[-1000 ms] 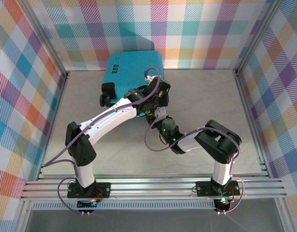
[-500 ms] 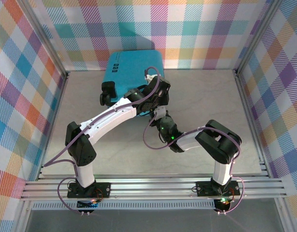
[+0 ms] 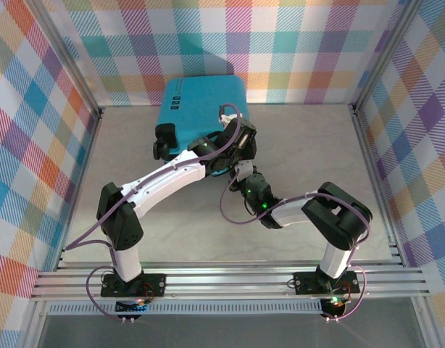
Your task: Pack the luggage
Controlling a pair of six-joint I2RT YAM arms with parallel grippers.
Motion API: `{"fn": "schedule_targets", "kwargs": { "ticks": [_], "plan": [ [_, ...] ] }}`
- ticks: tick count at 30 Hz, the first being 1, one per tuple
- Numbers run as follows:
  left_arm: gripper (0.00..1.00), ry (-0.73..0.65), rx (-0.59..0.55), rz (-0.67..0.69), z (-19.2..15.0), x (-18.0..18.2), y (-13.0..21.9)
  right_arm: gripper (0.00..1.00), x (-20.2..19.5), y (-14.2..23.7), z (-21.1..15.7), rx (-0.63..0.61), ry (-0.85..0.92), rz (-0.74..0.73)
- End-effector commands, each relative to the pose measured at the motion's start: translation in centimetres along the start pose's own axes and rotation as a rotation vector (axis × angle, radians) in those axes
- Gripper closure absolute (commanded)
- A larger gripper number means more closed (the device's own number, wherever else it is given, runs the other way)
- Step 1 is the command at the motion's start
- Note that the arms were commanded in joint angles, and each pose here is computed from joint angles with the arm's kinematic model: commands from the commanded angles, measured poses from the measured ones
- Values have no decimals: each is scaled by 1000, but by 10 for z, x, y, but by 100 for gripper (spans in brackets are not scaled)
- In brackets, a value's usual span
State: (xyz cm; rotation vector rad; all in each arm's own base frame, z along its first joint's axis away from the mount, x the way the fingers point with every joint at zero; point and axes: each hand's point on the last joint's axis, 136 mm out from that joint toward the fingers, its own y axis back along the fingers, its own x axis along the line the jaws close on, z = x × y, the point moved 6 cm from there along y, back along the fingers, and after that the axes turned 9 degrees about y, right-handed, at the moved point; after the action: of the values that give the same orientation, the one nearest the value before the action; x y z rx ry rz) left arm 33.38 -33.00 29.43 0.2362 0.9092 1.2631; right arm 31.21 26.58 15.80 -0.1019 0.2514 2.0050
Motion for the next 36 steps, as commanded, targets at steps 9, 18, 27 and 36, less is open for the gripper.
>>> {"fn": "schedule_targets", "kwargs": {
  "ticks": [9, 18, 27, 36],
  "plan": [
    [96, -2, -206, -155, 51, -15, 79, 100, -57, 8, -10, 45, -148, -180],
    [96, 3, -217, -156, 54, -15, 81, 100, -43, 24, -5, -64, -141, -14],
    [96, 31, -251, -229, 68, -30, 92, 100, -43, 15, 8, -109, -181, -15],
    [96, 53, -284, -265, 78, -40, 95, 100, -49, 1, 17, -122, -235, -85]
  ]
}}
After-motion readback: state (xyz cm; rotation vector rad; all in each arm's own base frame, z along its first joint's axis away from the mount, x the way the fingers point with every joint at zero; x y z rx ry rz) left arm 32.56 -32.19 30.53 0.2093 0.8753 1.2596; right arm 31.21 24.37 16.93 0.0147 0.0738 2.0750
